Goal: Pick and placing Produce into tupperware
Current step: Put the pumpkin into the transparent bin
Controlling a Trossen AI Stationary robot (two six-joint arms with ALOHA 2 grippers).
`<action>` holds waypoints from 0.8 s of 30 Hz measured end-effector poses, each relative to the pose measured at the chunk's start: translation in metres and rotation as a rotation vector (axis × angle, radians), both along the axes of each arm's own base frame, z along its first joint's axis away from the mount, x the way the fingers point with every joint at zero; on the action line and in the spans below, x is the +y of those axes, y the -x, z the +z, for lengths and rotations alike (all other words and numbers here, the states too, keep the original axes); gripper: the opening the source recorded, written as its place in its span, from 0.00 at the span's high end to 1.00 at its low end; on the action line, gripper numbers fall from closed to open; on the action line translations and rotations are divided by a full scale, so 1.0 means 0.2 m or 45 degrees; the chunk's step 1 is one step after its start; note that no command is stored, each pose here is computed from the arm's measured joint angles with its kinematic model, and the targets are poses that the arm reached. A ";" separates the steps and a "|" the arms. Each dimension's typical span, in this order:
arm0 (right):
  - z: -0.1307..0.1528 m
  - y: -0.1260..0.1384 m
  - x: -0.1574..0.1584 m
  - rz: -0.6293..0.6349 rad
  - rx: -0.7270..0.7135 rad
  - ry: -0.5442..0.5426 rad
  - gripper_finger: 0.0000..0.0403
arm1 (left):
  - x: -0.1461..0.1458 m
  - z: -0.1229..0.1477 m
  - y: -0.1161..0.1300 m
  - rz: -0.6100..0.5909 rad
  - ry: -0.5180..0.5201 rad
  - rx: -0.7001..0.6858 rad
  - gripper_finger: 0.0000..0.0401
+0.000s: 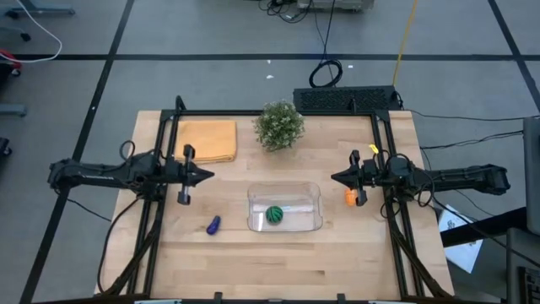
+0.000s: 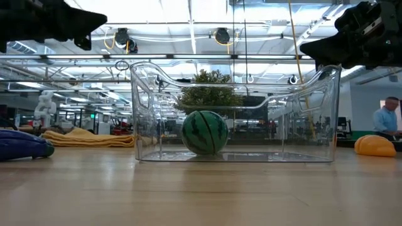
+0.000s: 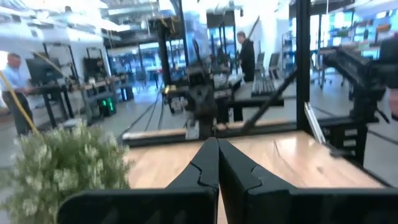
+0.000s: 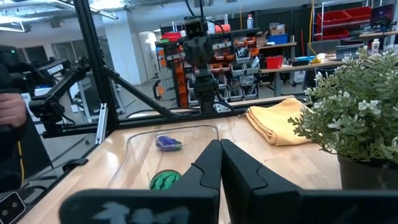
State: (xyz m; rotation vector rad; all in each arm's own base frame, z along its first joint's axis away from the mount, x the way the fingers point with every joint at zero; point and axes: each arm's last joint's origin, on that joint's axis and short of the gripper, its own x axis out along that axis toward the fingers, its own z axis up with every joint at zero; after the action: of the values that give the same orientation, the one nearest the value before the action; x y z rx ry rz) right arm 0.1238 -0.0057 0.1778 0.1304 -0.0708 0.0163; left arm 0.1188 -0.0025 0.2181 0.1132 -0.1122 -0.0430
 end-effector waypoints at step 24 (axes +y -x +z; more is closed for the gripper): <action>0.00 0.00 0.00 -0.001 -0.003 0.012 1.00 | -0.01 -0.08 0.00 -0.058 -0.101 0.061 1.00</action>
State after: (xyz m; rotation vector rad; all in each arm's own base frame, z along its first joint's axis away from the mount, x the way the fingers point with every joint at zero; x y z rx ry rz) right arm 0.1238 -0.0058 0.1780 0.1213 -0.0728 0.0159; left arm 0.1188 -0.0040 0.2027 0.1885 -0.0655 -0.0955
